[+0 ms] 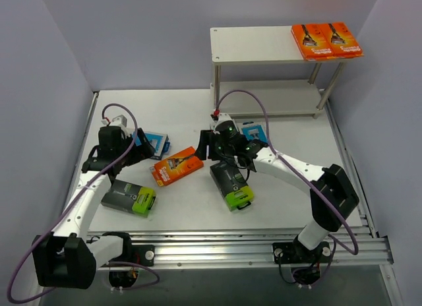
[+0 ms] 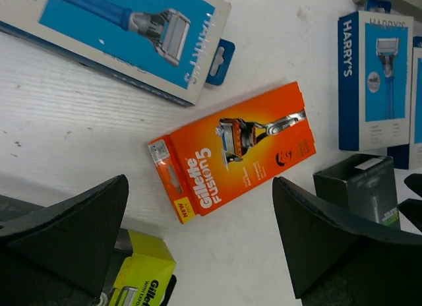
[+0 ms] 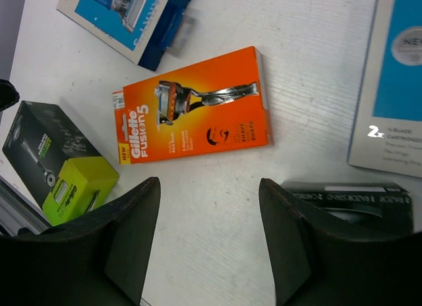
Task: Place and organize the shaving razors onto the shelf
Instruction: Grab a shaving razor with the left arm
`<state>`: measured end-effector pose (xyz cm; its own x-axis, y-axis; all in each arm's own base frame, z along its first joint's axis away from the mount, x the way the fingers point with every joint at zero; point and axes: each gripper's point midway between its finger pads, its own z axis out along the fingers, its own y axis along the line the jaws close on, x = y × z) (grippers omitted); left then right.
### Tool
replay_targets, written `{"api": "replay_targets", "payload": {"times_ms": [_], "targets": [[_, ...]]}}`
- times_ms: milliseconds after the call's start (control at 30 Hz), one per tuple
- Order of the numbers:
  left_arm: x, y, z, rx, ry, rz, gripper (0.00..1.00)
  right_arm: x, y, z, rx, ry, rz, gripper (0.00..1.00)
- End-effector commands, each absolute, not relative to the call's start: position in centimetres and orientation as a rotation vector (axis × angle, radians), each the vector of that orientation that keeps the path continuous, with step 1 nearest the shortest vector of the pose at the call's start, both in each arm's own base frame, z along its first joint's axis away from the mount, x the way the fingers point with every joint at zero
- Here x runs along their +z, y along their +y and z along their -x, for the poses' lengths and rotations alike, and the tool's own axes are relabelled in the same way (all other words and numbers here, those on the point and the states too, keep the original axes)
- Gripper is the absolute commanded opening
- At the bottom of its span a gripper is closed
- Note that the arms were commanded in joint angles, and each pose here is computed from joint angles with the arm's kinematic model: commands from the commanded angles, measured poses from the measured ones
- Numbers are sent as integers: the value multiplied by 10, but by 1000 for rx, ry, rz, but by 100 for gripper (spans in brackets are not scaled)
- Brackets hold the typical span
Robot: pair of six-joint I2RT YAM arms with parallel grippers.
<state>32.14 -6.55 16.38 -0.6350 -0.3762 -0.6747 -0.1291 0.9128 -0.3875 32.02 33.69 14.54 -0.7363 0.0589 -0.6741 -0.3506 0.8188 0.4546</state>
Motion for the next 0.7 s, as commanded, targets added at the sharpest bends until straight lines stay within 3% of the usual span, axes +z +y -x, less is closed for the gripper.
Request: {"api": "replay_targets", "payload": {"times_ms": [0, 133, 167, 267, 667], "targets": [[166, -95, -319, -630, 2262, 397, 100, 162, 317, -324, 749, 2220, 196, 57], [139, -99, -321, -672, 2323, 476, 100, 157, 302, -319, 758, 2222, 178, 57], [130, -100, -319, -677, 2344, 489, 94, 160, 299, -317, 768, 2212, 171, 57], [108, -101, -321, -690, 2397, 531, 91, 155, 286, -316, 774, 2211, 147, 58], [61, -85, -328, -617, 2488, 612, 89, 145, 256, -313, 785, 2193, 76, 58]]}}
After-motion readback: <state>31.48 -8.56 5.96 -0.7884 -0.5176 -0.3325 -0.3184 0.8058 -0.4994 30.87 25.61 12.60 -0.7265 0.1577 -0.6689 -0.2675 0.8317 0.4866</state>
